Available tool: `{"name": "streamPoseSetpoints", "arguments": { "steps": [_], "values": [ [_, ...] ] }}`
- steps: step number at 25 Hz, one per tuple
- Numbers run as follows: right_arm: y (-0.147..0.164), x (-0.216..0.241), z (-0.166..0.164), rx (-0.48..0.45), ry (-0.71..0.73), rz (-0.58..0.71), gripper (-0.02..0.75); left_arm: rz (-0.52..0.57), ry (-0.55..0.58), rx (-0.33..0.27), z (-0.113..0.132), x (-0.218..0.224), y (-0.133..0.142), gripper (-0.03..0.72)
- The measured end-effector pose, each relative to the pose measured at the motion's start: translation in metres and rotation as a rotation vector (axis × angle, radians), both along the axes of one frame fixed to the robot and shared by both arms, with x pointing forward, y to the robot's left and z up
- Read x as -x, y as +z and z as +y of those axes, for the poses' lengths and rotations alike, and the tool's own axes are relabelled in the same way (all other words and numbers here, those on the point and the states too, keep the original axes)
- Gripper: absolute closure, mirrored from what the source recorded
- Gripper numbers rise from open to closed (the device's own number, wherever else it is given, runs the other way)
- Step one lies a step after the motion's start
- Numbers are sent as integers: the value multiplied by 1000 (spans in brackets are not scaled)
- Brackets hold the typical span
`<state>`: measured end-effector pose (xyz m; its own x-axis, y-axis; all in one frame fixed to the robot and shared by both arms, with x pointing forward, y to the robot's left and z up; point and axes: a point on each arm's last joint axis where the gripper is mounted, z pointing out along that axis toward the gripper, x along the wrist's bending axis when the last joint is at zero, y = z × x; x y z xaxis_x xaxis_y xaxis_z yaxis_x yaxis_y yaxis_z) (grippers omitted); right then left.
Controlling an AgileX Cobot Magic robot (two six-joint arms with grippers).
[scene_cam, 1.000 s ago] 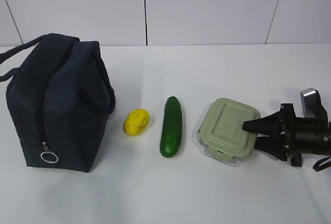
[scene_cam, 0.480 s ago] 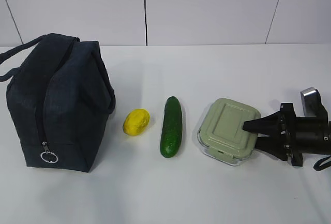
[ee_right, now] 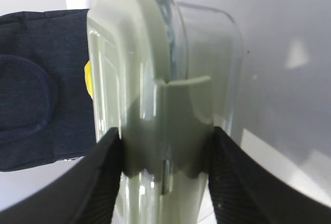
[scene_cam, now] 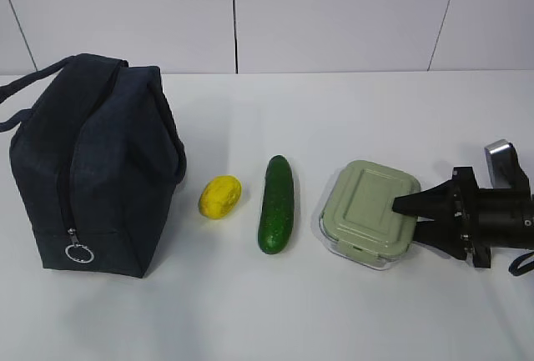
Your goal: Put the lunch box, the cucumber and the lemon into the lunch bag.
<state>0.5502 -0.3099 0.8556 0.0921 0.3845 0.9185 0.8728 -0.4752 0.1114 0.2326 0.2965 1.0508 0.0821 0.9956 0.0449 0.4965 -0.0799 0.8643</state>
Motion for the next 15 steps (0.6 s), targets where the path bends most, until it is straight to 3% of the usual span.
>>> {"name": "streamPoseSetpoints", "arguments": {
  "steps": [15],
  "values": [
    [2, 0, 0, 11, 2, -3, 365, 0, 0, 0, 0, 0, 0, 368]
  ]
}}
